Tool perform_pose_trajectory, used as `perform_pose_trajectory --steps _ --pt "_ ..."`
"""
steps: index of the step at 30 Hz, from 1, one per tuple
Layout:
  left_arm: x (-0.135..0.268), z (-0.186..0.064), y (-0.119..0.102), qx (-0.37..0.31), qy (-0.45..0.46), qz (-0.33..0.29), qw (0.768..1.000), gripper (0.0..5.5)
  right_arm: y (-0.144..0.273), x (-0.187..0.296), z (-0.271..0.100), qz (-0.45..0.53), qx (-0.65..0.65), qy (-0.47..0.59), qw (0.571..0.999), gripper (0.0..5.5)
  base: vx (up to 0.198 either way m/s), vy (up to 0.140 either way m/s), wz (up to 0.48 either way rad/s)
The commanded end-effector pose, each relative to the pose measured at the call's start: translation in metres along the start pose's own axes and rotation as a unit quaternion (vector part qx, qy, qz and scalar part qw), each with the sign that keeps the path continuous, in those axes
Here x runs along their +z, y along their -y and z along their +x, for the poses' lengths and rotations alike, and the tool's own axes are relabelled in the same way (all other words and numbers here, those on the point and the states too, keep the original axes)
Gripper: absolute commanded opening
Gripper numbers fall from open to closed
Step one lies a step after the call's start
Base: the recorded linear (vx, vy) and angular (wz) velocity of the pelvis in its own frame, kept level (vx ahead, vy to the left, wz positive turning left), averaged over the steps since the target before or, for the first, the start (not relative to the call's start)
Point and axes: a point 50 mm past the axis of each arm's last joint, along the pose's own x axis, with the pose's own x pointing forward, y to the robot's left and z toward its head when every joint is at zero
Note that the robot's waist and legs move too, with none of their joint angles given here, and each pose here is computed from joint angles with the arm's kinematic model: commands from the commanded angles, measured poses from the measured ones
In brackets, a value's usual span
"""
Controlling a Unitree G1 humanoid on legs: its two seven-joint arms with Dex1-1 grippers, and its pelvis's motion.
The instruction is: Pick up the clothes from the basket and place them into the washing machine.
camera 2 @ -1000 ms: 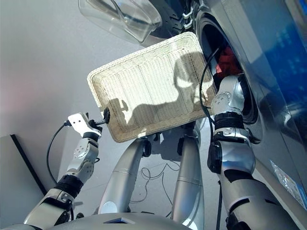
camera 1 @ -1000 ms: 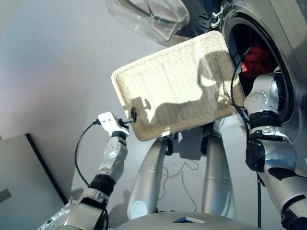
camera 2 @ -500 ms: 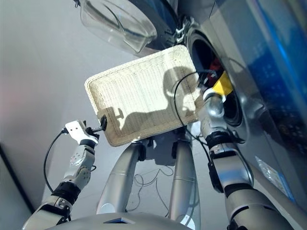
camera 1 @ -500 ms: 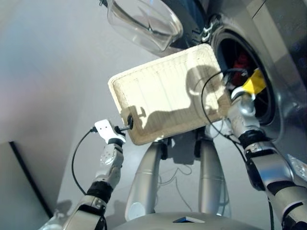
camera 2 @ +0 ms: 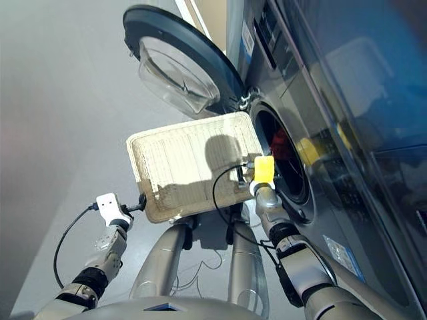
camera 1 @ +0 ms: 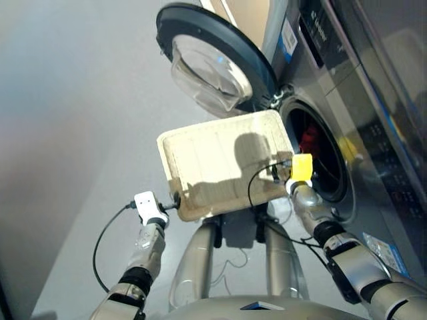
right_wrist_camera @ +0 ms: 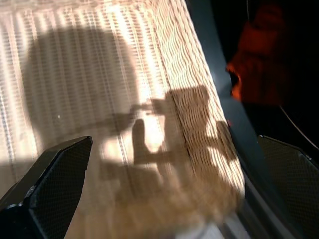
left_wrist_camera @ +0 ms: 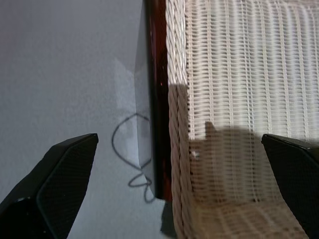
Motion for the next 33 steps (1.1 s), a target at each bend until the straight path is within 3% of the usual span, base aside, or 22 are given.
perform_pose_trajectory --steps 1,6,17,22,33 --pt "0.001 -0.001 -0.009 0.003 0.004 0.031 1.000 5.50 -0.008 -0.013 -0.005 -0.012 0.016 -0.013 1.000 5.50 0.000 0.000 0.000" --pt "-0.030 -0.012 -0.020 0.018 -0.071 0.107 0.992 5.50 0.001 -0.079 -0.038 0.001 -0.014 -0.118 0.993 5.50 0.074 0.040 0.034" --pt "-0.076 -0.045 -0.041 0.046 -0.173 0.117 0.977 5.50 0.013 -0.175 -0.118 0.027 -0.046 -0.308 0.950 5.50 0.084 0.021 -0.083" --pt "-0.094 -0.060 -0.047 0.051 -0.211 0.113 0.970 5.50 0.020 -0.195 -0.143 0.043 -0.067 -0.354 0.932 5.50 0.036 0.017 -0.085" --pt "-0.108 -0.073 -0.048 0.046 -0.245 0.139 0.958 5.50 0.019 -0.203 -0.155 0.073 -0.084 -0.369 0.923 5.50 0.005 0.001 -0.007"
